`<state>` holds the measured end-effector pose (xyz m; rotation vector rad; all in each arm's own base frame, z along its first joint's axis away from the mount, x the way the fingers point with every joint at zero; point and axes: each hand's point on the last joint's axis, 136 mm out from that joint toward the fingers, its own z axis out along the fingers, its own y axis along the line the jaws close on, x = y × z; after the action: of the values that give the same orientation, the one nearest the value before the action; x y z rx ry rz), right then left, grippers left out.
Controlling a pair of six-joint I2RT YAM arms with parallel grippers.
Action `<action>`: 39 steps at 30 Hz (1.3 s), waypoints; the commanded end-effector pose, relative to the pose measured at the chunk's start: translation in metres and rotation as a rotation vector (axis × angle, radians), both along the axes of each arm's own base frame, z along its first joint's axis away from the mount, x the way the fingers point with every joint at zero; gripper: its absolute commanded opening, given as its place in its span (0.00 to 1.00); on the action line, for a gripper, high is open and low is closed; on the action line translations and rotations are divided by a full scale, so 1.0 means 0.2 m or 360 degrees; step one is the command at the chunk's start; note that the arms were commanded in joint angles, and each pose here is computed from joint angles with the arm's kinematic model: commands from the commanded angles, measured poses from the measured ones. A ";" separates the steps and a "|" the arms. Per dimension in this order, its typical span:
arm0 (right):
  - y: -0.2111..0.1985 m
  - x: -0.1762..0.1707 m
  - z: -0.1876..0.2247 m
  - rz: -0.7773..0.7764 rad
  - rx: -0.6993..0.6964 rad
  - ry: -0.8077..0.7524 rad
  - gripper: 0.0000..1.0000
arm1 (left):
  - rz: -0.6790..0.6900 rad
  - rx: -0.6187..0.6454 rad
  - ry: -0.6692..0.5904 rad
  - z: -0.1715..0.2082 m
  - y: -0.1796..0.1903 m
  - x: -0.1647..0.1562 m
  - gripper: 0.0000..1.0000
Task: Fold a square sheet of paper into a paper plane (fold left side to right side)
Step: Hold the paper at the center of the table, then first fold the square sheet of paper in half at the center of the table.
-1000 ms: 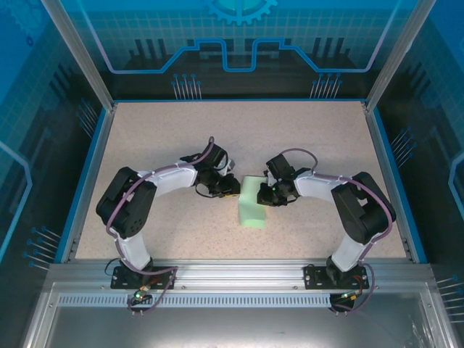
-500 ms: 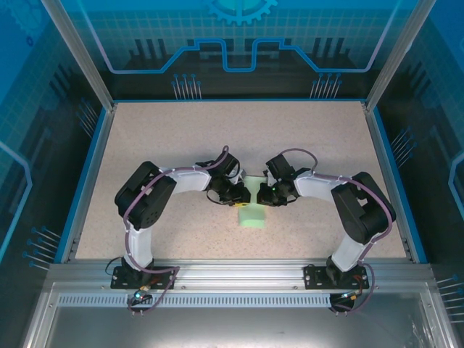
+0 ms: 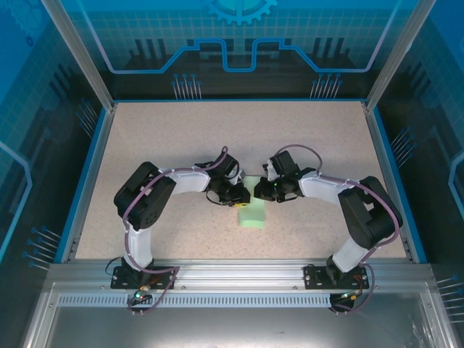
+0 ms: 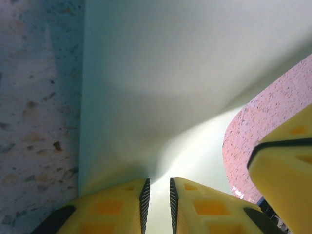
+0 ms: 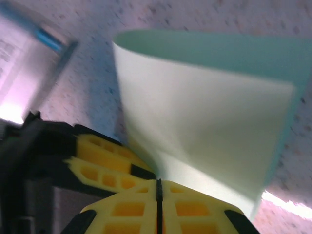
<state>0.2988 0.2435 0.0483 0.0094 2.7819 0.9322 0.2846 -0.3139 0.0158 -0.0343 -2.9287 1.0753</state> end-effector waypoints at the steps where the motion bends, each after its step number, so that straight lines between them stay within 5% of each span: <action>1: 0.06 0.07 -0.01 0.0028 0.0054 -0.0001 0.09 | 0.0012 0.0156 0.0128 -0.12 0.09 -0.11 0.23; 17: -0.06 0.03 -0.31 -0.0070 -0.0239 0.0309 0.07 | -0.0172 0.0130 0.0067 -0.05 0.11 -0.28 0.23; 32: -0.07 0.01 -0.33 -0.0070 -0.0250 0.0334 0.06 | -0.0281 0.0174 0.0156 -0.08 0.15 -0.63 0.24; 39: -0.03 0.02 -0.30 -0.0025 -0.0194 0.0282 0.07 | -0.0255 0.0067 0.0069 0.08 0.12 -0.61 0.25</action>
<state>0.3159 0.2523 0.0117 0.0664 2.9091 0.8886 0.1746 -0.2947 0.0188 -0.2673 -2.8831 0.9859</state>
